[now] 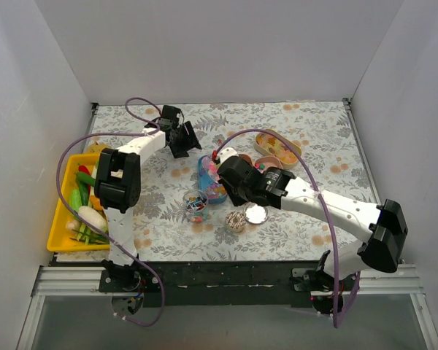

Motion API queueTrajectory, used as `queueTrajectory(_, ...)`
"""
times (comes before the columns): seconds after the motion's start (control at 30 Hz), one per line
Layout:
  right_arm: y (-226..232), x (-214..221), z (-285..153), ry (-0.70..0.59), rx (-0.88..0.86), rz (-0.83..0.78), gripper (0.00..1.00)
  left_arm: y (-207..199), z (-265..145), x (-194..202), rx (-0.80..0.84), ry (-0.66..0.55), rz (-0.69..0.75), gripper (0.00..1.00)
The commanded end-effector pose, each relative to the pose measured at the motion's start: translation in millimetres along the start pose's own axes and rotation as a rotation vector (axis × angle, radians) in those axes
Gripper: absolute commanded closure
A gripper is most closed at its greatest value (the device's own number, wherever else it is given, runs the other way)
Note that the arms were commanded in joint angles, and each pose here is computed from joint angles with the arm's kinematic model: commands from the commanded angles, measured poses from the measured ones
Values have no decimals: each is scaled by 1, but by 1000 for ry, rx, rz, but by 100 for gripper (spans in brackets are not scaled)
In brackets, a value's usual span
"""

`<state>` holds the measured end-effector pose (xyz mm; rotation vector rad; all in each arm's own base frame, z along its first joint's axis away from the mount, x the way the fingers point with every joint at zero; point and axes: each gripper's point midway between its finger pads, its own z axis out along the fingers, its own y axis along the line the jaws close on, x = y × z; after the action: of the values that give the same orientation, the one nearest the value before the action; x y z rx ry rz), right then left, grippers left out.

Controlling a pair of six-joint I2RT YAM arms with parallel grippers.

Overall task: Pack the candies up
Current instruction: Scoop the fake candies from the storage box, then place the fake candies in the packing bottle.

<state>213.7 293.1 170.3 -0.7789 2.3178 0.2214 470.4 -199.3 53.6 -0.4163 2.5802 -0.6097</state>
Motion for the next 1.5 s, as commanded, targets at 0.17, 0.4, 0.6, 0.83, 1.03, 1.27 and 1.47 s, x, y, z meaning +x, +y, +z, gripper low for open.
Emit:
queueTrajectory(0.17,33,18,-49,14,-66,-14,99,-18,-100,-38,5,-205,62,9)
queueTrajectory(0.4,70,35,-61,86,-175,-37,99,-12,-136,-29,-5,-248,54,2)
queueTrajectory(0.6,87,39,-61,123,-237,-43,99,3,-151,-15,-45,-258,55,2)
queueTrajectory(0.83,99,45,-60,219,-270,-51,99,15,-161,3,-57,-251,50,2)
queueTrajectory(1.03,97,40,-57,293,-267,-25,99,16,-171,5,-48,-266,59,2)
queueTrajectory(1.27,97,43,-58,393,-308,4,99,16,-180,5,-49,-286,67,2)
queueTrajectory(1.47,95,48,-62,499,-351,60,99,18,-184,5,-50,-303,65,2)
